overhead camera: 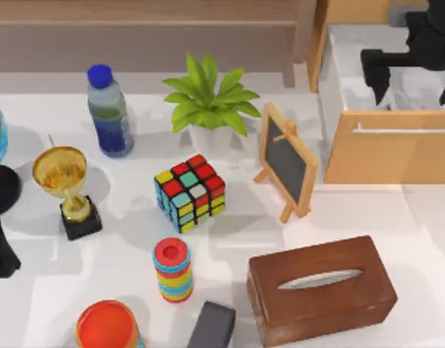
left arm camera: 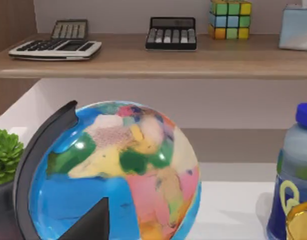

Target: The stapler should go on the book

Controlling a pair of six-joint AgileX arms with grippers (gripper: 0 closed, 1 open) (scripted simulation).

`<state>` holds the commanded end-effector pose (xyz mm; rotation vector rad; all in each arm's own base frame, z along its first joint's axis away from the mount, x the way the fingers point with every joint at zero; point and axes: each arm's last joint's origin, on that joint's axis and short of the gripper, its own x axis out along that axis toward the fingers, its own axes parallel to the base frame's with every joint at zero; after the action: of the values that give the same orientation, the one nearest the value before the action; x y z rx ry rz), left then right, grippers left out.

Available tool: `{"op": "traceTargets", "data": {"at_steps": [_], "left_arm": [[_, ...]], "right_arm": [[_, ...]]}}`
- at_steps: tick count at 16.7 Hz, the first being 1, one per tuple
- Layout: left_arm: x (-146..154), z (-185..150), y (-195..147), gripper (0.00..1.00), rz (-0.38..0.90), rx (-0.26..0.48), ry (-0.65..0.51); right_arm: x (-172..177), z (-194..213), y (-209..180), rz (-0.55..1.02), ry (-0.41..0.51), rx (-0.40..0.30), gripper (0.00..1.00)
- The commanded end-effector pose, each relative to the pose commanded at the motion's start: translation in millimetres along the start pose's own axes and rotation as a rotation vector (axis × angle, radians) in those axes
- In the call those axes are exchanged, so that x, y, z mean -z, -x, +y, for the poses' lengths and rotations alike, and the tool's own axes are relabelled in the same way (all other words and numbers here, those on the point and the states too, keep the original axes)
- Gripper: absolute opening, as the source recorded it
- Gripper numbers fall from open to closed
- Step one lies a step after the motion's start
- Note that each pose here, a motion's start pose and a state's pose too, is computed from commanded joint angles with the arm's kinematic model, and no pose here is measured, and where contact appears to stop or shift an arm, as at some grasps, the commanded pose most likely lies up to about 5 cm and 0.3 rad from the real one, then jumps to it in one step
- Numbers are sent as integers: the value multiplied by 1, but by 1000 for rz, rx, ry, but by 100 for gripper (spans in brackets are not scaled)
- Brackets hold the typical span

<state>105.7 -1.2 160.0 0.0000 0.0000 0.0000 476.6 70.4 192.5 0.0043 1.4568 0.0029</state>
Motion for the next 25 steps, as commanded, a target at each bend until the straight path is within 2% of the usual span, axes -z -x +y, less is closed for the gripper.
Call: {"op": "traceTargets", "data": {"at_steps": [14, 25], "left_arm": [[0, 0, 0, 100, 0, 0, 0], [0, 0, 0, 100, 0, 0, 0]], "right_arm": [[0, -1, -12, 13, -4, 2, 100], [-4, 0, -57, 14, -5, 2, 100]]}}
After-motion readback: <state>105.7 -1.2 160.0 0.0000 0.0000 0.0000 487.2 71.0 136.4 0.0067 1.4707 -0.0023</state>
